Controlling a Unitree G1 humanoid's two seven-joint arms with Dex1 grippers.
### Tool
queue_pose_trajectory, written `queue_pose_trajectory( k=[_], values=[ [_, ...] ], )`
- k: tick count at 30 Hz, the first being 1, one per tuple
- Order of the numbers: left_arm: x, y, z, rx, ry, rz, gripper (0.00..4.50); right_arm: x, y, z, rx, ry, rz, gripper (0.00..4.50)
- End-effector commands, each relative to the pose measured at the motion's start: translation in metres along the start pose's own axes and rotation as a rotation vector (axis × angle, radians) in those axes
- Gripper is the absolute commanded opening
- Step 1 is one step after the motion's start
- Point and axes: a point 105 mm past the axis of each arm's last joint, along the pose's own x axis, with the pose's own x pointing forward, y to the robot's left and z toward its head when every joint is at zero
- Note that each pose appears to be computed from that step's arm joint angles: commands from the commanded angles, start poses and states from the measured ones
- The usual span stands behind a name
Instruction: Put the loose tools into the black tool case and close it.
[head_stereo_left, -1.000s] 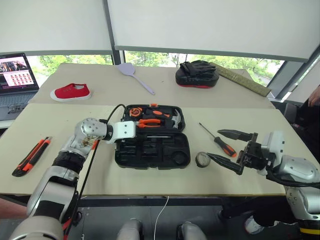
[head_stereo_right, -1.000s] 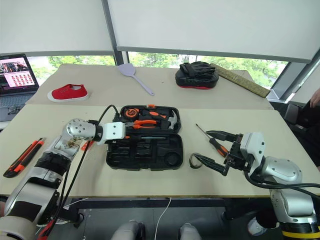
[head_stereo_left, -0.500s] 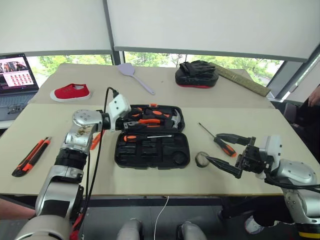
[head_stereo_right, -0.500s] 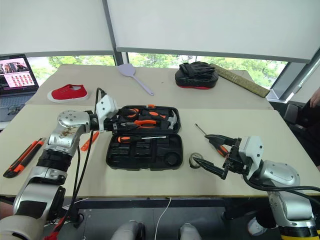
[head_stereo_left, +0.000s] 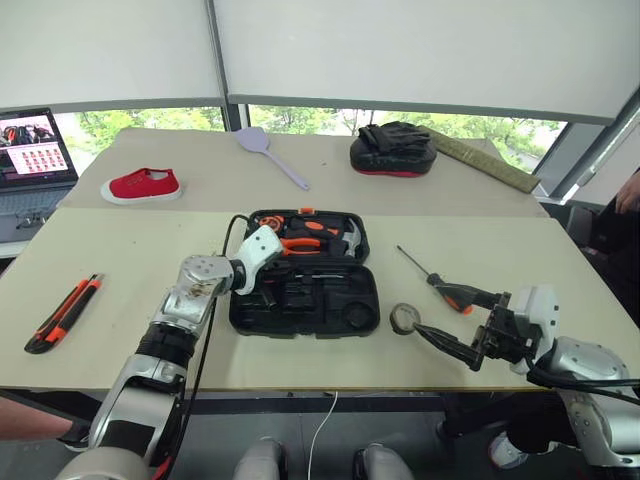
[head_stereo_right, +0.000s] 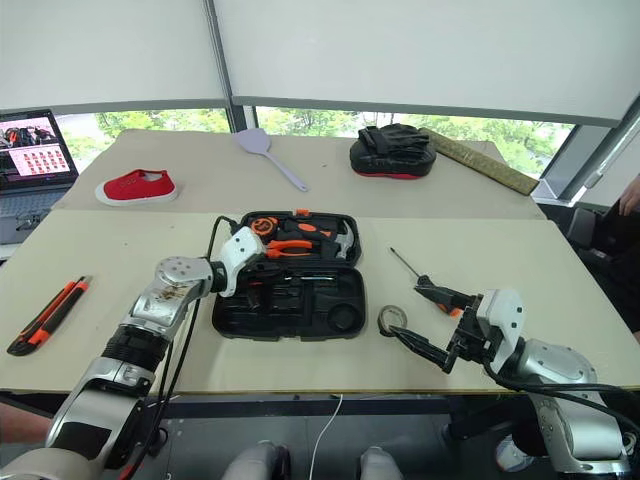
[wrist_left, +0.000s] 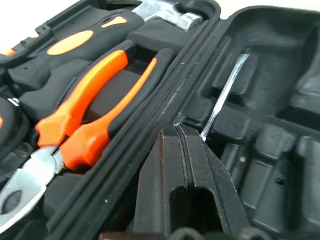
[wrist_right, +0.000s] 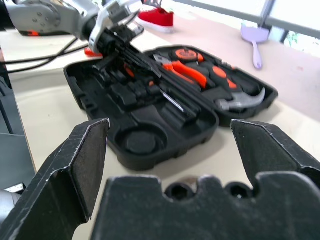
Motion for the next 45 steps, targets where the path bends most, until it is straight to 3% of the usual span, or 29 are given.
queue_pose_trajectory(
  k=[1,4,9,13,16,20,23,26,30,33,38,43,45],
  values=[
    [0.003,-0.006,0.001,0.027,-0.008,0.004,0.03,-0.004,-0.004,0.006,-0.034,-0.025,-0.051,4.50],
    [-0.012,0.005,0.031,-0.007,-0.217,0.056,0.03,-0.010,-0.011,0.010,-0.041,-0.050,-0.124,4.50],
    [-0.057,0.008,0.048,-0.036,-0.418,0.006,1.93,-0.047,-0.032,0.002,-0.106,-0.002,-0.344,4.50],
    [-0.095,-0.019,0.034,0.033,-0.435,-0.134,3.41,-0.093,-0.026,-0.027,-0.107,0.115,-0.477,4.50],
    [-0.118,-0.032,0.020,-0.005,-0.452,-0.132,4.48,-0.125,-0.017,-0.048,-0.084,0.194,-0.554,4.50],
    [-0.141,-0.045,0.000,-0.113,-0.468,-0.079,4.48,-0.151,-0.015,-0.061,-0.052,0.239,-0.641,4.50],
    [-0.151,-0.056,-0.006,-0.145,-0.464,-0.092,4.48,-0.149,-0.015,-0.057,-0.043,0.237,-0.620,4.50],
    [-0.157,-0.061,-0.006,-0.149,-0.466,-0.097,4.48,-0.129,-0.031,-0.041,0.041,0.170,-0.640,4.50],
    [-0.158,-0.048,-0.008,-0.099,-0.480,-0.018,4.48,-0.071,-0.063,-0.028,0.010,0.276,-0.465,4.50],
    [-0.155,-0.045,-0.004,-0.091,-0.502,-0.024,4.48,-0.045,-0.075,-0.024,0.043,0.310,-0.377,4.50],
    [-0.149,-0.049,0.001,-0.083,-0.515,-0.055,4.48,-0.022,-0.100,-0.048,0.095,0.507,-0.332,4.50],
    [-0.147,-0.053,0.004,-0.074,-0.523,-0.070,4.48,-0.011,-0.104,-0.067,0.154,0.603,-0.281,4.50],
    [-0.147,-0.054,0.005,-0.067,-0.523,-0.075,4.50,-0.007,-0.111,-0.071,0.154,0.604,-0.322,3.99]
  ],
)
